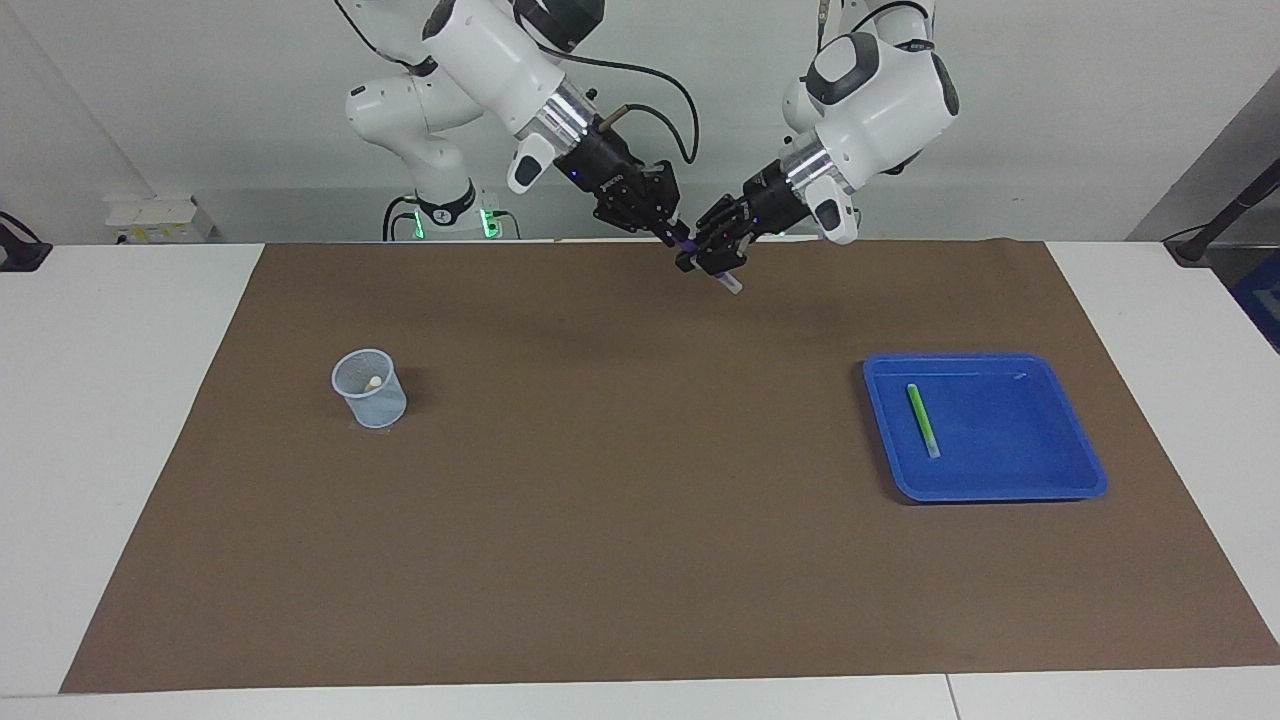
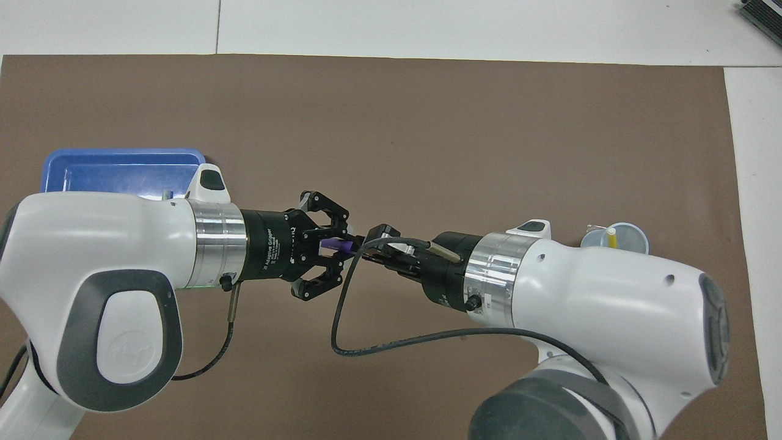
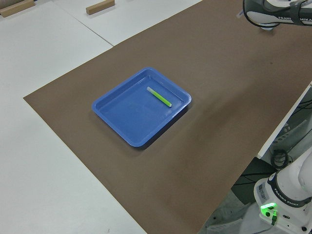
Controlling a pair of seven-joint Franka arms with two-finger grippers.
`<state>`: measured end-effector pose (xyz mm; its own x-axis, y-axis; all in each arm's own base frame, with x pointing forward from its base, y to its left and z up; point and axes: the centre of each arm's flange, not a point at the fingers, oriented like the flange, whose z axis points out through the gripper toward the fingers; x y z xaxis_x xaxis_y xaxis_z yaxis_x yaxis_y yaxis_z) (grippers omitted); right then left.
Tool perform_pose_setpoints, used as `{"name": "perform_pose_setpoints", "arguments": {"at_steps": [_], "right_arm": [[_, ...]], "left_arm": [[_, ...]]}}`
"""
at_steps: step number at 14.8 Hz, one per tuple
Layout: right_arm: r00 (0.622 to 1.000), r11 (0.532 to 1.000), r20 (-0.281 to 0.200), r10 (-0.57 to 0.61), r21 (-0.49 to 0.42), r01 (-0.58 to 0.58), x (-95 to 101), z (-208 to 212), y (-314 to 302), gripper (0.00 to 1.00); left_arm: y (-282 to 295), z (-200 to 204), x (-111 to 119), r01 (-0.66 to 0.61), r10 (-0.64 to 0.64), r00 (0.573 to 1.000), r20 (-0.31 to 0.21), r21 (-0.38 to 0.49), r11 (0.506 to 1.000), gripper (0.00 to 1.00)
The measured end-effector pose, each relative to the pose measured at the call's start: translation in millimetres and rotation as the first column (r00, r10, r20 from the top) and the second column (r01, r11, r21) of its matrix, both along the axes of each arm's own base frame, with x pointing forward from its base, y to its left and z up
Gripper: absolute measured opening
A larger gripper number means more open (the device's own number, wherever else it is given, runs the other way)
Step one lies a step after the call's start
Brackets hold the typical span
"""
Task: Right arm passes pens to left for tray arrangement
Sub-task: 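Close the left gripper on the purple pen and open the right gripper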
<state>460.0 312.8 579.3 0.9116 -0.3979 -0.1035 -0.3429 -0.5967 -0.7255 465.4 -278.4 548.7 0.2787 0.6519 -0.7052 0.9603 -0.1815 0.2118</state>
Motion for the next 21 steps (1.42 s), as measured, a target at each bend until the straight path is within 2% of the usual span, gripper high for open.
{"name": "perform_pose_setpoints", "arguments": {"at_steps": [8, 10, 11, 14, 15, 16, 18, 19, 21], "right_arm": [[1.000, 1.000, 0.002, 0.001, 0.000, -0.001, -1.1, 1, 0, 0.19], [1.000, 1.000, 0.001, -0.003, 0.001, 0.003, 0.0, 1, -2, 0.19], [1.000, 1.000, 0.001, -0.004, 0.001, 0.004, 0.6, 1, -2, 0.19], [1.000, 1.000, 0.001, -0.007, 0.001, 0.007, 1.3, 1, -4, 0.19], [1.000, 1.000, 0.001, -0.007, 0.001, 0.007, 1.3, 1, -4, 0.19], [1.000, 1.000, 0.001, -0.007, 0.001, 0.007, 1.3, 1, -4, 0.19], [1.000, 1.000, 0.001, -0.007, 0.001, 0.007, 1.3, 1, -4, 0.19], [1.000, 1.000, 0.001, -0.007, 0.001, 0.007, 1.3, 1, -4, 0.19], [1.000, 1.000, -0.002, -0.002, -0.001, 0.002, -0.2, -1, -2, 0.19]], "left_arm": [[0, 1, 0, 0.010, -0.010, 1.000, 0.000, -0.001, 1.000, 0.11], [0, 2, -2, 0.021, -0.021, 1.000, -0.001, -0.001, 1.000, 0.26], [-1, 4, -4, 0.029, -0.029, 1.000, -0.002, -0.001, 1.000, 0.39], [-1, 9, -8, 0.039, -0.039, 0.999, 0.001, -0.003, 0.999, 0.69], [0, 10, -9, 0.039, -0.039, 0.999, 0.003, -0.003, 0.999, 0.69], [0, 10, -9, 0.039, -0.039, 0.999, 0.003, -0.003, 0.999, 0.63], [0, 10, -9, 0.040, -0.040, 0.999, 0.002, -0.003, 0.999, 0.60], [0, 10, -9, 0.043, -0.043, 0.999, 0.000, -0.003, 0.999, 0.52], [4, 11, -7, 0.041, -0.041, 0.999, 0.001, -0.003, 0.999, 0.31]]}}
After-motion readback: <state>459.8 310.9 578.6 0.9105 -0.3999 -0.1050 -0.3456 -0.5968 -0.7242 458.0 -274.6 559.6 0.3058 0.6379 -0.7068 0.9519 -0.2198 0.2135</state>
